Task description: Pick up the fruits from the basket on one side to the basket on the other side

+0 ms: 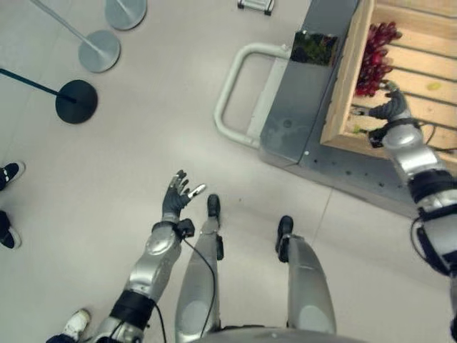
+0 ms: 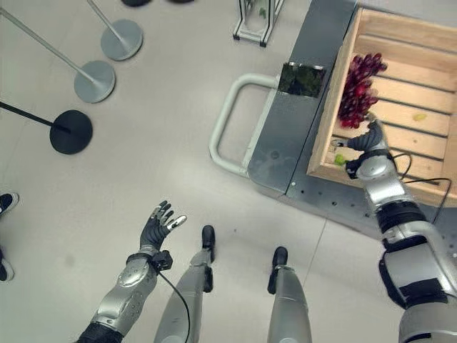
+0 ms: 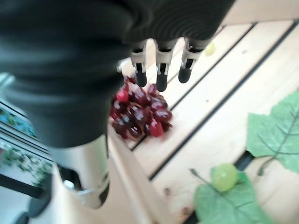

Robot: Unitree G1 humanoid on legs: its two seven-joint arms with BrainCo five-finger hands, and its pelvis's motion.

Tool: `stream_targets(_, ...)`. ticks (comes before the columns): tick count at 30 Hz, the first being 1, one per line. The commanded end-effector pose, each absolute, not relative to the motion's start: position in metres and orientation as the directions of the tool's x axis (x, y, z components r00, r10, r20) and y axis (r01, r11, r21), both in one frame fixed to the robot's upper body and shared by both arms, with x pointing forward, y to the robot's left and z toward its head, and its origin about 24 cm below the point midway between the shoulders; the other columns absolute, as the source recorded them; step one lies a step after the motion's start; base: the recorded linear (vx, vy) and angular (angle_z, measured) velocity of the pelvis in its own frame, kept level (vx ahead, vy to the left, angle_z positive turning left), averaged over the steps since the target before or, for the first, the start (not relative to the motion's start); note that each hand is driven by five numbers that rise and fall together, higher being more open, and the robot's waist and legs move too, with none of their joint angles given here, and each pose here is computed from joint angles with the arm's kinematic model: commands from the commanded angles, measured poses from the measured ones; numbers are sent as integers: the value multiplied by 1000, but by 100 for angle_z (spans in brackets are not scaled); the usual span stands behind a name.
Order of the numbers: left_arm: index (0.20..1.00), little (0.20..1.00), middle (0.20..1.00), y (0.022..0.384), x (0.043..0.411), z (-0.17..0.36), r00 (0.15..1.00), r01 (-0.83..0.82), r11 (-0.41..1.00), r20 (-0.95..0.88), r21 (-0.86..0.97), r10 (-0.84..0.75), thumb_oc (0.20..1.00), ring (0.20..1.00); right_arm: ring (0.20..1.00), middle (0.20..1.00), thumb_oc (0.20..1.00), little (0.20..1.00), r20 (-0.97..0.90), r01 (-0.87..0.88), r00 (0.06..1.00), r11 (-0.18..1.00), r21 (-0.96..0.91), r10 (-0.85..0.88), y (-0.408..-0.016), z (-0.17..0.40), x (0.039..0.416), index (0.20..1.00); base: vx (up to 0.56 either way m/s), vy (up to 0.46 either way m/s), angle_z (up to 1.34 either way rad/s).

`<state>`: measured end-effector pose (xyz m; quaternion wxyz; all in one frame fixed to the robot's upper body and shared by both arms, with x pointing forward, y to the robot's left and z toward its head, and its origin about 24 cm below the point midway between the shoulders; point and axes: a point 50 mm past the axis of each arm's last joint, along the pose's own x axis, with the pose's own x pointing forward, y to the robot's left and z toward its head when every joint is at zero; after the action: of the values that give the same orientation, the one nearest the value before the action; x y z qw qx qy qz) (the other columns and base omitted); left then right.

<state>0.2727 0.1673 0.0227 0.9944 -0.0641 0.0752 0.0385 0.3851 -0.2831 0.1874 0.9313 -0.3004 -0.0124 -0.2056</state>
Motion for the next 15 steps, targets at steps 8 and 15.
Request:
stream_targets(8,1000,1000,1000,166,281,37,990,-124,976,-85,-177,110,1000,1000,1000,1000,1000,1000,276,477,879,724,-499,-389,-290,207,374,1000,175,204,-34)
stream_targets(15,1000,1000,1000,163,293,50,994,-108,984,-43,-139,103,1000,1000,1000,1000,1000,1000,236,492,870,746,-448,-432,-298,190,367,1000,75,256,-17)
